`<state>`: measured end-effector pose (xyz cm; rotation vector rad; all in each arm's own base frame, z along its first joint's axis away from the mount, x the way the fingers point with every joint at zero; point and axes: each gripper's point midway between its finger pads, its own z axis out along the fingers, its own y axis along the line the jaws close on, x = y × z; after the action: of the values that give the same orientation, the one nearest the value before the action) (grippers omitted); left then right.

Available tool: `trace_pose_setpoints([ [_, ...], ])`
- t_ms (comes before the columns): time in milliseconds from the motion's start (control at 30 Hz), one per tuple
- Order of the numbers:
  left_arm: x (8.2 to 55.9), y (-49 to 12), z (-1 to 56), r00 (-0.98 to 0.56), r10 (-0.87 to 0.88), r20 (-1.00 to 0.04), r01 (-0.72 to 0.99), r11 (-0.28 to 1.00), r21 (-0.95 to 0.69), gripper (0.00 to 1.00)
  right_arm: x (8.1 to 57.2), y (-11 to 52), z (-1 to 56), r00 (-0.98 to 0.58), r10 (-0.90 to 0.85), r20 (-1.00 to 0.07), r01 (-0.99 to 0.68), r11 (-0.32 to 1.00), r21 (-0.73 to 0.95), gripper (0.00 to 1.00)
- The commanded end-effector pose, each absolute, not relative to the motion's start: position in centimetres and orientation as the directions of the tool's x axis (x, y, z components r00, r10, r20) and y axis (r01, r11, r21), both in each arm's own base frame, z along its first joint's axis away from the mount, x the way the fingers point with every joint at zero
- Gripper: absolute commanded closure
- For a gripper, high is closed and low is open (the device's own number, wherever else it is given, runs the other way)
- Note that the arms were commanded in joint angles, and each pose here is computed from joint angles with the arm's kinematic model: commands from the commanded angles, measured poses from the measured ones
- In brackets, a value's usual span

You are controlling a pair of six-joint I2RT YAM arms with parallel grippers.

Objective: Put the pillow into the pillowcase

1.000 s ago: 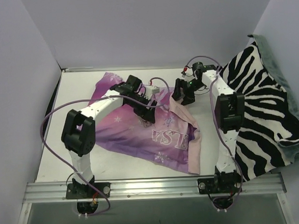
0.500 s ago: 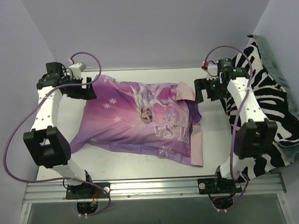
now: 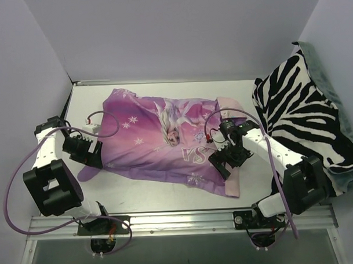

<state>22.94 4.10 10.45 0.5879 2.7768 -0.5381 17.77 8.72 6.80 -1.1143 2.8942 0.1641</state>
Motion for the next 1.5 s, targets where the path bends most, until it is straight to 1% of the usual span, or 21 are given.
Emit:
trace_pose_setpoints([
  [0,23.1,4.9,9.4,-0.823,0.437,-0.362,0.526,0.828,-0.197,0.03,17.5,8.8,5.6,-0.704,-0.710,-0.037,-0.711,0.703,0.031,0.00],
  [133,24.1,6.8,6.9,-0.843,0.437,-0.312,0.493,0.861,-0.126,0.03,17.0,9.4,3.8,-0.639,-0.767,0.052,-0.768,0.640,-0.003,0.00],
  [267,24.7,6.8,5.9,-0.847,0.431,-0.311,0.491,0.858,-0.148,0.03,16.3,10.2,2.0,-0.585,-0.805,0.100,-0.811,0.584,-0.040,0.00],
  [367,24.6,6.1,5.6,-0.845,0.422,-0.328,0.493,0.853,-0.173,0.09,16.8,9.6,1.0,-0.547,-0.828,0.121,-0.836,0.535,-0.122,0.14],
  [400,24.4,6.0,5.5,-0.844,0.425,-0.328,0.498,0.848,-0.181,0.14,16.9,9.7,0.7,-0.540,-0.835,0.110,-0.840,0.526,-0.130,0.32],
  [467,23.8,5.6,5.0,-0.848,0.422,-0.321,0.496,0.845,-0.200,0.25,16.7,8.7,0.0,-0.532,-0.837,0.132,-0.845,0.512,-0.159,0.58],
  [500,23.7,5.6,4.9,-0.850,0.420,-0.318,0.494,0.845,-0.205,0.42,16.9,8.4,-0.2,-0.531,-0.838,0.127,-0.843,0.509,-0.172,0.91],
  [533,23.5,5.5,4.8,-0.852,0.417,-0.316,0.492,0.845,-0.212,0.51,16.6,7.8,-0.3,-0.536,-0.834,0.130,-0.840,0.510,-0.185,1.00],
  [567,23.6,5.3,4.9,-0.852,0.407,-0.330,0.488,0.845,-0.219,0.61,16.8,7.4,0.0,-0.542,-0.831,0.122,-0.834,0.515,-0.199,1.00],
  [600,23.8,5.3,5.3,-0.856,0.388,-0.341,0.476,0.850,-0.227,0.80,16.9,7.3,0.3,-0.542,-0.834,0.105,-0.833,0.517,-0.199,1.00],
  [633,24.0,5.2,5.7,-0.856,0.372,-0.359,0.469,0.852,-0.234,0.90,17.7,7.4,1.5,-0.561,-0.827,0.039,-0.813,0.542,-0.214,1.00],
  [700,25.4,4.8,8.2,-0.834,0.335,-0.440,0.464,0.856,-0.227,1.00,18.2,8.0,3.4,-0.548,-0.835,-0.047,-0.818,0.547,-0.177,1.00],
  [833,28.8,5.2,14.7,-0.747,0.269,-0.608,0.450,0.878,-0.165,1.00,21.4,7.7,10.4,-0.576,-0.750,-0.325,-0.759,0.639,-0.130,1.00],
  [900,30.0,4.8,17.9,-0.706,0.223,-0.673,0.432,0.888,-0.159,1.00,23.5,8.6,14.8,-0.513,-0.714,-0.476,-0.756,0.639,-0.144,1.00],
  [1033,32.7,4.7,25.9,-0.572,0.143,-0.808,0.400,0.908,-0.123,1.00,26.9,8.6,23.4,-0.412,-0.671,-0.616,-0.710,0.661,-0.245,1.00],
  [1100,33.2,5.3,30.8,-0.479,0.087,-0.874,0.344,0.934,-0.096,1.00,28.0,7.4,27.4,-0.408,-0.611,-0.679,-0.642,0.720,-0.263,1.00],
  [1133,33.0,5.5,32.5,-0.440,0.061,-0.896,0.329,0.939,-0.098,1.00,28.5,7.2,31.6,-0.347,-0.578,-0.739,-0.605,0.740,-0.294,1.00],
  [1200,31.8,6.6,37.4,-0.330,0.009,-0.944,0.250,0.965,-0.078,1.00,28.3,5.9,35.3,-0.319,-0.523,-0.790,-0.537,0.787,-0.304,1.00],
  [1233,31.2,6.9,39.1,-0.290,-0.002,-0.957,0.223,0.972,-0.070,1.00,27.7,5.6,39.2,-0.242,-0.502,-0.830,-0.495,0.800,-0.340,1.00],
  [1333,28.7,8.1,45.3,-0.126,0.006,-0.992,0.102,0.995,-0.007,1.00,25.6,5.1,44.8,-0.133,-0.463,-0.877,-0.422,0.827,-0.372,1.00],
  [1467,27.1,8.2,49.8,0.015,0.090,-0.996,0.011,0.996,0.090,1.00,25.5,4.5,46.8,-0.116,-0.447,-0.887,-0.369,0.849,-0.380,1.00],
])
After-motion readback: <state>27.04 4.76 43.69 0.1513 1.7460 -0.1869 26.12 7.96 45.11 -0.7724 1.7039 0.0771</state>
